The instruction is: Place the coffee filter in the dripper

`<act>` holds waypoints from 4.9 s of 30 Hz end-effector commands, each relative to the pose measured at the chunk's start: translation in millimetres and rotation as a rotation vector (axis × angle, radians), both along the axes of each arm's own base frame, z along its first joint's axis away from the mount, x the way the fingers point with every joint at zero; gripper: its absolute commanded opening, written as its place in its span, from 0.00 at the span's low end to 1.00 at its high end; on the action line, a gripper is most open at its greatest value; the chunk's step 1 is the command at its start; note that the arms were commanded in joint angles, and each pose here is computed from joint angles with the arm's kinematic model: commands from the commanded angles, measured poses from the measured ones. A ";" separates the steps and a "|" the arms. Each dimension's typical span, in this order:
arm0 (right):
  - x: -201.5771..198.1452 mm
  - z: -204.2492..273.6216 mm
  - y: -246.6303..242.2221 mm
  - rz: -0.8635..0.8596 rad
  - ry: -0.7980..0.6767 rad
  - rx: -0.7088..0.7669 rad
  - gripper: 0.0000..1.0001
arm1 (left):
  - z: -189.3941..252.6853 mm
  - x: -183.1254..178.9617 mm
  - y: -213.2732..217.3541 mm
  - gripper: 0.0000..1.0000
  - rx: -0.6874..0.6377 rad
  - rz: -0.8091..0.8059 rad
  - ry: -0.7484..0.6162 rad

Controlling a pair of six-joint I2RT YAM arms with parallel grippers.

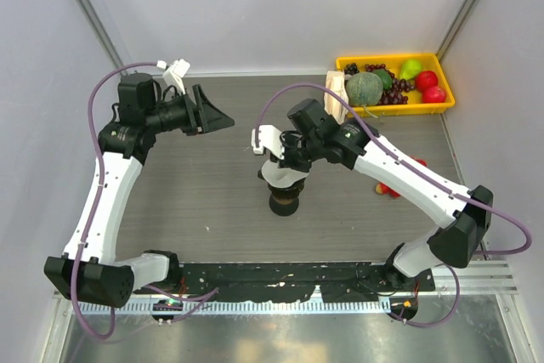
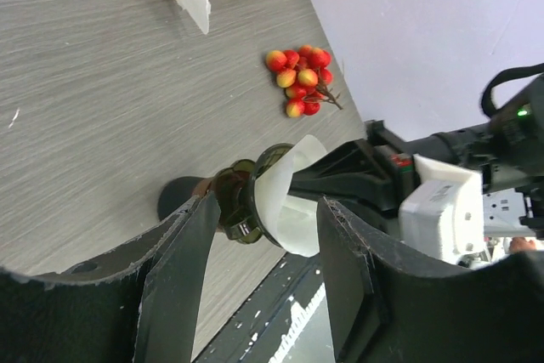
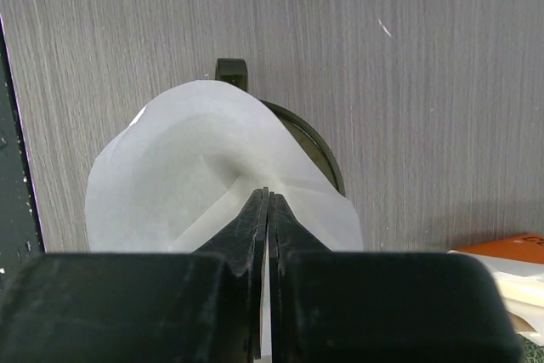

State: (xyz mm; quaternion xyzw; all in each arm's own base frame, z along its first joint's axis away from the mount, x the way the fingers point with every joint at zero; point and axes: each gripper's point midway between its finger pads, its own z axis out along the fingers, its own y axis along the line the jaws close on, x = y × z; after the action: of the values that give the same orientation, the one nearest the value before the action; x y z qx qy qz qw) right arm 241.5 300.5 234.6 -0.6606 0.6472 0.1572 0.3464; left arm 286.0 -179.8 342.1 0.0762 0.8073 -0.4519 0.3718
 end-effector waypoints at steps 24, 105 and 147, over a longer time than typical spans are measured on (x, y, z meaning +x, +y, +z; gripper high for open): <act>-10.9 -35.5 0.2 0.213 0.060 -0.188 0.28 | 27.0 -7.2 -2.2 0.57 -0.114 -0.035 -0.032; 7.5 88.7 -5.1 0.102 -0.148 -0.003 0.41 | 16.2 -7.6 3.9 0.60 -0.088 -0.067 -0.053; 35.9 -15.3 -228.0 -0.963 -0.040 0.590 0.96 | -149.0 -22.7 112.0 1.00 0.608 0.171 -0.123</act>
State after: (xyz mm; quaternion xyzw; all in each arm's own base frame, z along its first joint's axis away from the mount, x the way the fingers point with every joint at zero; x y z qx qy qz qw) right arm 268.8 76.0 202.3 -0.1766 0.8177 0.1541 0.5258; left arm 247.3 -73.6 177.3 0.1413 0.9002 -0.1712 0.3746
